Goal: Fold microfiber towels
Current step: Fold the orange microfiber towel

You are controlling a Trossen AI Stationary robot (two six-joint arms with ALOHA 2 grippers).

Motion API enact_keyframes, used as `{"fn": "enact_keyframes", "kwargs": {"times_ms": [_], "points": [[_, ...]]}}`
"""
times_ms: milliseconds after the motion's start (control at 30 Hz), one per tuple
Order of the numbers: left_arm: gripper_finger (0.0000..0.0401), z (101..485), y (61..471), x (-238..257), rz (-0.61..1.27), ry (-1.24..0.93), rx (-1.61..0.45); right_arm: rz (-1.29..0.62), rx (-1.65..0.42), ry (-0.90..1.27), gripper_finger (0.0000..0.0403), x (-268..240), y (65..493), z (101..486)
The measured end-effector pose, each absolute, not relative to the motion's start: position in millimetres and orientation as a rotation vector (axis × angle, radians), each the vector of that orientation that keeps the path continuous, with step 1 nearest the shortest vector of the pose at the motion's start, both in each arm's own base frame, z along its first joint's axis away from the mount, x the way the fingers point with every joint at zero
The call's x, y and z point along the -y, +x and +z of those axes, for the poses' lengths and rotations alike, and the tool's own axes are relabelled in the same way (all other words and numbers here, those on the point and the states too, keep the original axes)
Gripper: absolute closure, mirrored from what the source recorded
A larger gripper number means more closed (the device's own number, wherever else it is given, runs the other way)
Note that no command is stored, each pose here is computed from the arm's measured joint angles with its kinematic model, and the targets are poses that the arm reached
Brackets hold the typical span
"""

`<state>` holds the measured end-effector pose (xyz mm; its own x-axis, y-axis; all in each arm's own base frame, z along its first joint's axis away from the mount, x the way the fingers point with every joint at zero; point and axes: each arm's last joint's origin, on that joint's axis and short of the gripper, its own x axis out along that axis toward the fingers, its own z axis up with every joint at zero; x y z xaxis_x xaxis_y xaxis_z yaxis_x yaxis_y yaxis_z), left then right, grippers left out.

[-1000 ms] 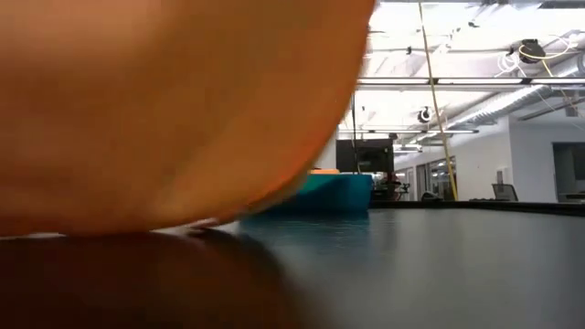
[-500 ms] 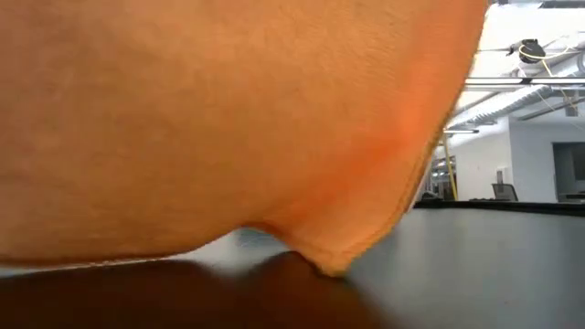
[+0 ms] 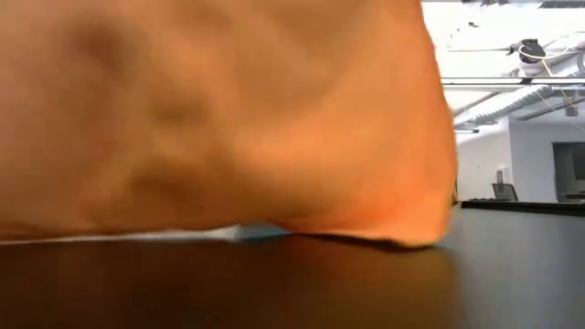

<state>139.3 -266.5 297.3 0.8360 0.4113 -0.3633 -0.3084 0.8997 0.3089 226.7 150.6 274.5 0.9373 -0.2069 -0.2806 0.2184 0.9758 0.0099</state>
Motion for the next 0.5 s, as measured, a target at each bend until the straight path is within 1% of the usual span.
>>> {"fn": "enact_keyframes", "kwargs": {"times_ms": [133, 300, 433, 500], "points": [[0.0401, 273.1, 141.8, 243.9, 0.472, 0.211, -0.560, -0.314, -0.416, 0.090, 0.0403, -131.6, 229.3, 258.1], [0.0401, 252.8, 135.7, 216.9, 0.559, 0.159, -0.634, -0.388, -0.459, 0.093, 0.0403, -118.0, 234.2, 251.7], [0.0401, 252.8, 131.6, 210.2, 0.538, 0.099, -0.631, -0.384, -0.438, 0.078, 0.0403, -115.2, 237.3, 255.1], [0.0401, 258.1, 131.3, 212.9, 0.497, 0.087, -0.627, -0.329, -0.410, 0.071, 0.0403, -117.0, 239.2, 261.0]]}}
